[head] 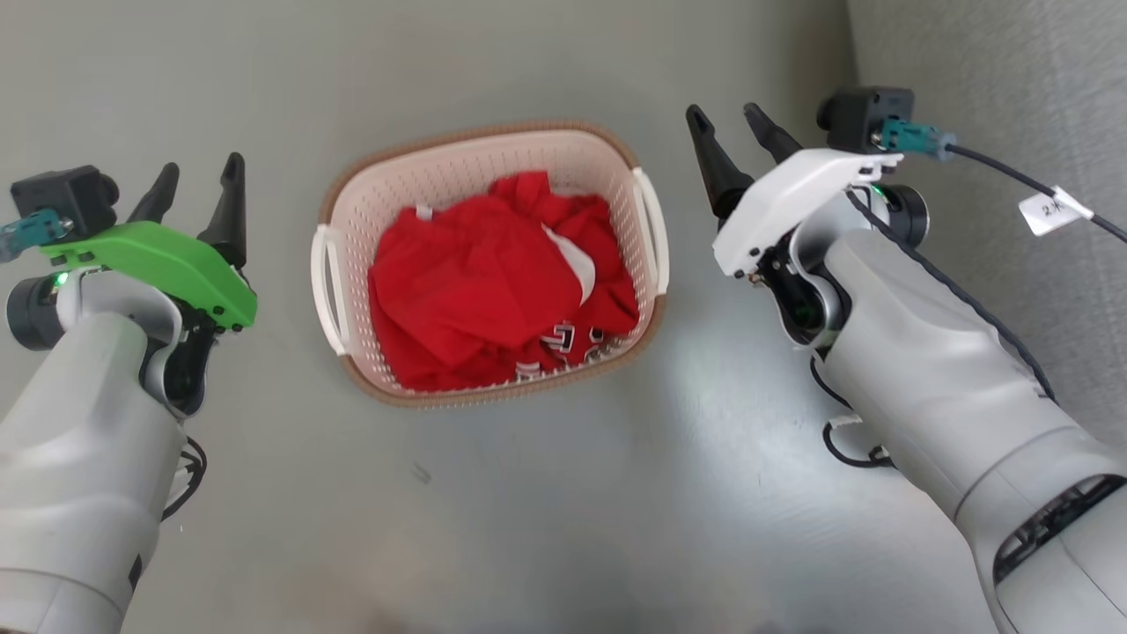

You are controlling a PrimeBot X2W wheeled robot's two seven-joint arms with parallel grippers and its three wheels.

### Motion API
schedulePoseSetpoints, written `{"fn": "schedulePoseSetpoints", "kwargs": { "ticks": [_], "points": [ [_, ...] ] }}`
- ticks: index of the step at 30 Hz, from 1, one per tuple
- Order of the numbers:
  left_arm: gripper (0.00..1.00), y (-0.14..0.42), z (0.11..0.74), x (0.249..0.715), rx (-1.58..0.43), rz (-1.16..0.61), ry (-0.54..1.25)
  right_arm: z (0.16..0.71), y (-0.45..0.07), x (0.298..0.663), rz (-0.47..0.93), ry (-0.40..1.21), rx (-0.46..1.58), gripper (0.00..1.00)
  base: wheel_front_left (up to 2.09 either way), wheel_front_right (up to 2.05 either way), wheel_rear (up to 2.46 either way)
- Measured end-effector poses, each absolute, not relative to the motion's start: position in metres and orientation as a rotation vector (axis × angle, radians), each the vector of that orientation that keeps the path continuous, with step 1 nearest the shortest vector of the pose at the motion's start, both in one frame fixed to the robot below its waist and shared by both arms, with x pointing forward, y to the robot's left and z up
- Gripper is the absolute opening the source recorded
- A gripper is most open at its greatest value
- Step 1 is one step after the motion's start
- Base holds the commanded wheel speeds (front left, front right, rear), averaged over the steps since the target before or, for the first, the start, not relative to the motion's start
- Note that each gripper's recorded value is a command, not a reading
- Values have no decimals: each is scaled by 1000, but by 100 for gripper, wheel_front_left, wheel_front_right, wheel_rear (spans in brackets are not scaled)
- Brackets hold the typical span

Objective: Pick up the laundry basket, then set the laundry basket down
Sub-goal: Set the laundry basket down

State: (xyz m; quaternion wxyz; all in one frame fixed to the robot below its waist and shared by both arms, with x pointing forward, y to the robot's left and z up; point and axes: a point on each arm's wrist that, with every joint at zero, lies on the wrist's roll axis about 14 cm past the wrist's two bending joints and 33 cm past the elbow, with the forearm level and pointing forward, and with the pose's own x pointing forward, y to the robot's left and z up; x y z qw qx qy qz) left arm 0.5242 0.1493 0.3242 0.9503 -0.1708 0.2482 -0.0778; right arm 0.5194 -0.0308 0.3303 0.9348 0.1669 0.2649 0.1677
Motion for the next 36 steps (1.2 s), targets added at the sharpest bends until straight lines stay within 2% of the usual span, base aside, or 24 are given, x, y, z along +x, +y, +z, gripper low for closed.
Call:
{"fn": "schedulePoseSetpoints", "kwargs": {
  "ticks": [6, 18, 25, 36],
  "points": [
    [100, 148, 367, 525, -356, -178, 394, 361, -43, 515, 341, 466, 316, 100, 0, 0, 0],
    [100, 157, 414, 490, -362, -143, 271, 416, -50, 488, 355, 324, 311, 100, 0, 0, 0],
    [100, 157, 452, 468, -337, -144, 160, 444, -73, 469, 289, 238, 333, 100, 0, 0, 0],
    [100, 170, 478, 429, -340, -88, 65, 463, -78, 432, 289, 167, 318, 100, 0, 0, 0]
  ]
}}
